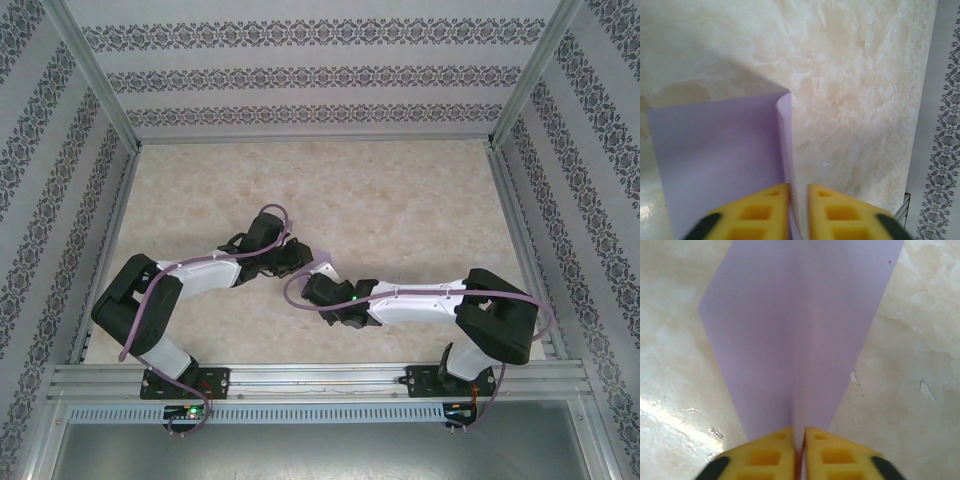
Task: Fold a paper plane with a square sheet of paper (fold left side to right side)
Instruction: Perform the fourth fold on the wing at the bottom-center of the table.
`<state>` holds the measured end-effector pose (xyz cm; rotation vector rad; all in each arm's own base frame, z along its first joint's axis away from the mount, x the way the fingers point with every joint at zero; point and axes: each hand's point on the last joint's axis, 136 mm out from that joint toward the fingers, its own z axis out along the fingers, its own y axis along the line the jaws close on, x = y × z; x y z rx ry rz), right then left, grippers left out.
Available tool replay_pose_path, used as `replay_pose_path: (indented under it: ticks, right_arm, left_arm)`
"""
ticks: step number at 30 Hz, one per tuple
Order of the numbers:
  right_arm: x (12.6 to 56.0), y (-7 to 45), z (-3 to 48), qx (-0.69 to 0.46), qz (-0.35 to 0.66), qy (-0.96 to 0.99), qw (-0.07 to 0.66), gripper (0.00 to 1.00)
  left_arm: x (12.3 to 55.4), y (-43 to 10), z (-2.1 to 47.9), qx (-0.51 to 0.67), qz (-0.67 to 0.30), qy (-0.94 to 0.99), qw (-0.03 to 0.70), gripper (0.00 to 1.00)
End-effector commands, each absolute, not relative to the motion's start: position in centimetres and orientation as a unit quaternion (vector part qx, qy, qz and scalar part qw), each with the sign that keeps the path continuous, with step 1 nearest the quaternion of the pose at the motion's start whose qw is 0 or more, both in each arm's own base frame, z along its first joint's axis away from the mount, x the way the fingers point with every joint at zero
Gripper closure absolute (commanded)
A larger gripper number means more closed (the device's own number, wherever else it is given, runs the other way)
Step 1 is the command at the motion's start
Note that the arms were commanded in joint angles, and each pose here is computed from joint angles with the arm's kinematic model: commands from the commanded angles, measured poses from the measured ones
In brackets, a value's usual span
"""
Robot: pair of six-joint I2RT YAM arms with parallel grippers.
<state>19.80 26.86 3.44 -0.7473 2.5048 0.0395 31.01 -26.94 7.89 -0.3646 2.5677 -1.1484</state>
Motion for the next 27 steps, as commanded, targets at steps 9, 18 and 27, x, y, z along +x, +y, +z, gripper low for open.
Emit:
replay_pose_path:
  ticks: [9, 18, 27]
  right_arm:
    - [19.4, 26.7, 1.9, -0.293, -0.008, 0.924, 0.247, 0.99]
    - [18.9, 27.4, 1.9, -0.284, 0.021, 0.928, 0.239, 0.99]
    - [17.4, 28.6, 3.4, -0.239, 0.196, 0.934, 0.180, 0.99]
  left_arm:
    - [30.4, -20.6, 11.1, -0.149, -0.360, 0.898, 0.203, 0.64]
    - [28.4, -16.9, 11.7, -0.166, -0.342, 0.900, 0.215, 0.61]
    - [27.2, -18.7, 11.0, -0.132, -0.377, 0.901, 0.172, 0.59]
